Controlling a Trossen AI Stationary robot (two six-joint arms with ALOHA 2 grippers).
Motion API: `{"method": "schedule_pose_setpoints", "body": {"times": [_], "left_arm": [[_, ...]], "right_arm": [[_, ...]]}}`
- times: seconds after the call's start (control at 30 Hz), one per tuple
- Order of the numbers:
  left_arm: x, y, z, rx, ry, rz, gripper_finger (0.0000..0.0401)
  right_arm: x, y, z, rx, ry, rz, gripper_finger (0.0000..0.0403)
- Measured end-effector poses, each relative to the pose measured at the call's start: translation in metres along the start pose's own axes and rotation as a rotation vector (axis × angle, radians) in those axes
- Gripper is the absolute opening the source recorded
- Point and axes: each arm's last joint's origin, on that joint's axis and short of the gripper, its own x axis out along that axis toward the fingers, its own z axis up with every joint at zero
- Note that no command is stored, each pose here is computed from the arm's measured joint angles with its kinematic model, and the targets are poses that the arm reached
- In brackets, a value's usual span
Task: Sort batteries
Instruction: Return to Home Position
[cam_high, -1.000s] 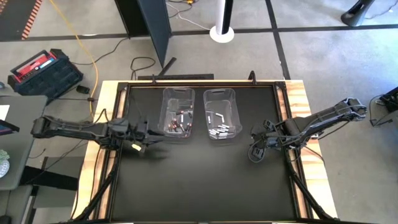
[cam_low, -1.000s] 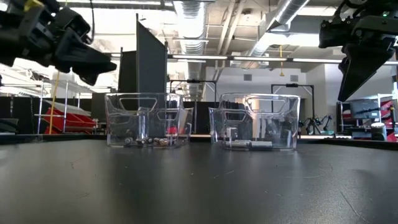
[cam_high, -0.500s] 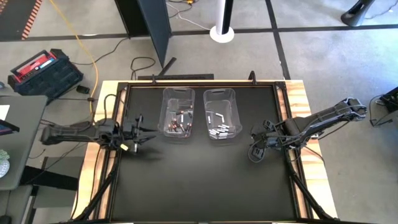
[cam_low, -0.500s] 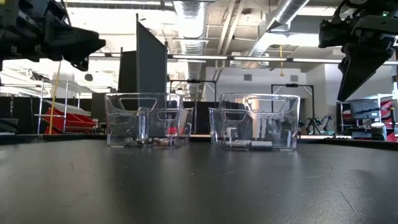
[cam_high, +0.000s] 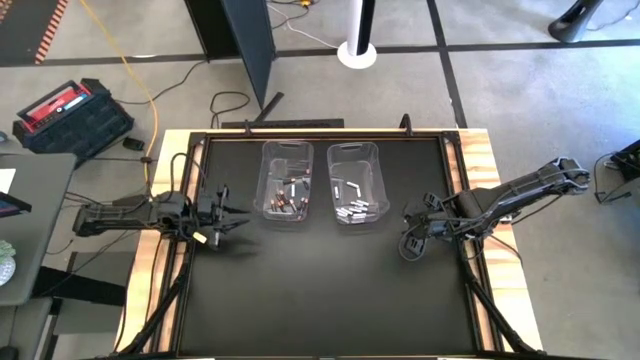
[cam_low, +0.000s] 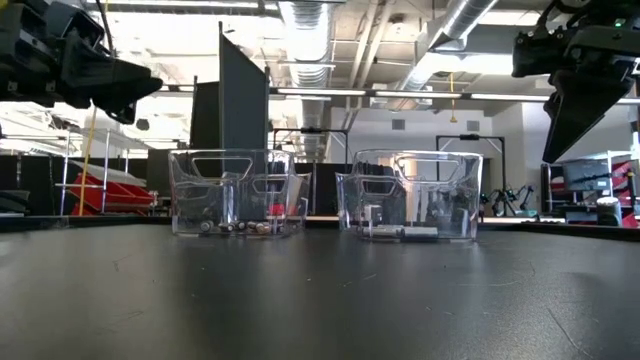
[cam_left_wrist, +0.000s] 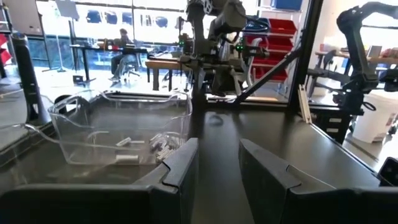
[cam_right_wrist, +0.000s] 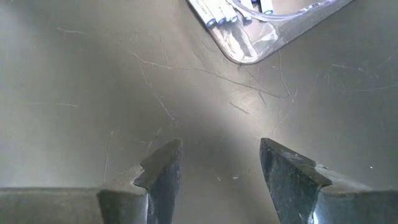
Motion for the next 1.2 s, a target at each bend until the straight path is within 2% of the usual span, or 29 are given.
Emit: {"method": "schedule_pose_setpoints", "body": {"times": [0.5,0.6,0.73,0.93,1.2], "left_arm": [[0.0,0.0,-0.001,-0.022,0.004,0.0,0.0112],[0.0,0.0,-0.001,-0.022,0.004,0.0,0.0112],[0.0,0.0,-0.001,-0.022,0.005,0.0,0.0112],[0.0,0.0,-0.001,-0.022,0.005,0.0,0.0112],[0.0,0.0,-0.001,-0.022,0.005,0.0,0.0112]], "right_arm": [[0.0,0.0,0.002,-0.017,-0.008,0.001,0.0234],[0.001,0.0,0.004,-0.079,-0.05,-0.016,0.0234],[0.011,-0.002,0.003,-0.101,-0.12,-0.042,0.0234],[0.031,-0.001,0.002,-0.157,-0.226,0.012,0.0234],[0.039,-0.005,0.004,-0.203,-0.406,0.167,0.0234]]}}
